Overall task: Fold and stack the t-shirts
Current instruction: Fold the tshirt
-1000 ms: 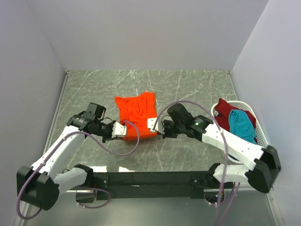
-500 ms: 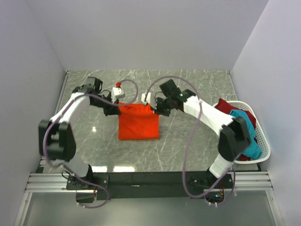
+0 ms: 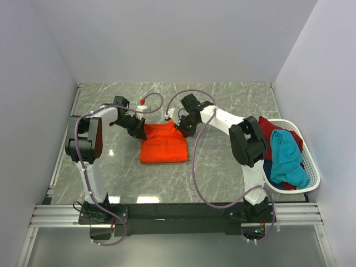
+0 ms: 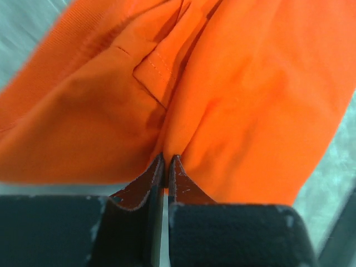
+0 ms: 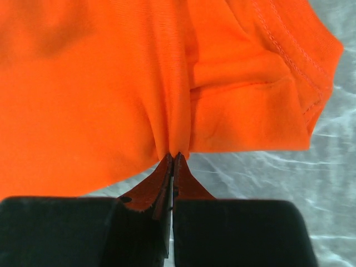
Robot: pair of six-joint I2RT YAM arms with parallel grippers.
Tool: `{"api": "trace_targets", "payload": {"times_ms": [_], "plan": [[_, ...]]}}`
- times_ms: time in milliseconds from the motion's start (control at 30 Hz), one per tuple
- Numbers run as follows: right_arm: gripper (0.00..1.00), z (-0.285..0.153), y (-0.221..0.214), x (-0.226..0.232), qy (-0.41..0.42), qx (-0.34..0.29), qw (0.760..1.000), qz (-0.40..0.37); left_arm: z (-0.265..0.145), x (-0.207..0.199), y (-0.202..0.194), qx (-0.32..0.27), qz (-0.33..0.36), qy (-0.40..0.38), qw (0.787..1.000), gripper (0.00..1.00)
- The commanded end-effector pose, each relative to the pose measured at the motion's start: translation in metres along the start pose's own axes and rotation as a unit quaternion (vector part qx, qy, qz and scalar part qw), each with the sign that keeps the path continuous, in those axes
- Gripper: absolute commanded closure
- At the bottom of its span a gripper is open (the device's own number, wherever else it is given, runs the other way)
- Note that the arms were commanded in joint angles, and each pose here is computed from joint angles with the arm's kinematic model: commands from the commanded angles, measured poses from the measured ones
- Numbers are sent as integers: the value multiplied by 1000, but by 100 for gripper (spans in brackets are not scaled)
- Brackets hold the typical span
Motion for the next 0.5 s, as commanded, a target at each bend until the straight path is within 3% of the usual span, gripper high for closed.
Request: {"api": "trace_targets", "payload": {"times_ms": [0, 200, 233, 333, 400, 467], "plan": [[100, -8, 0, 19, 22, -8, 999, 37, -1, -17, -16, 10, -67, -12, 998, 99], [100, -21, -13, 65, 79, -11, 995, 65, -14, -56, -38, 17, -93, -50, 994, 94], [91, -25, -16, 71, 89, -10, 993, 73, -22, -63, -35, 8, -79, -52, 996, 83], [69, -54, -13, 76, 114, -28, 987, 110, -42, -81, -34, -18, -27, -70, 997, 63], [59, -72, -5, 74, 134, -62, 979, 142, -57, -88, -26, -43, 32, -55, 997, 55], [59, -90, 5, 60, 137, -89, 970, 177, -65, -89, -18, -64, 89, -39, 993, 48]]}}
Point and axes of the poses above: each gripper's point midway between its finger pads, its own z axis out along the fingers, its own x axis along the line the jaws close on, y = z × x, the point moved 9 cm from there along -z, back along the fingers, and after that the axes turned 2 degrees about z, right-handed, at the moved point
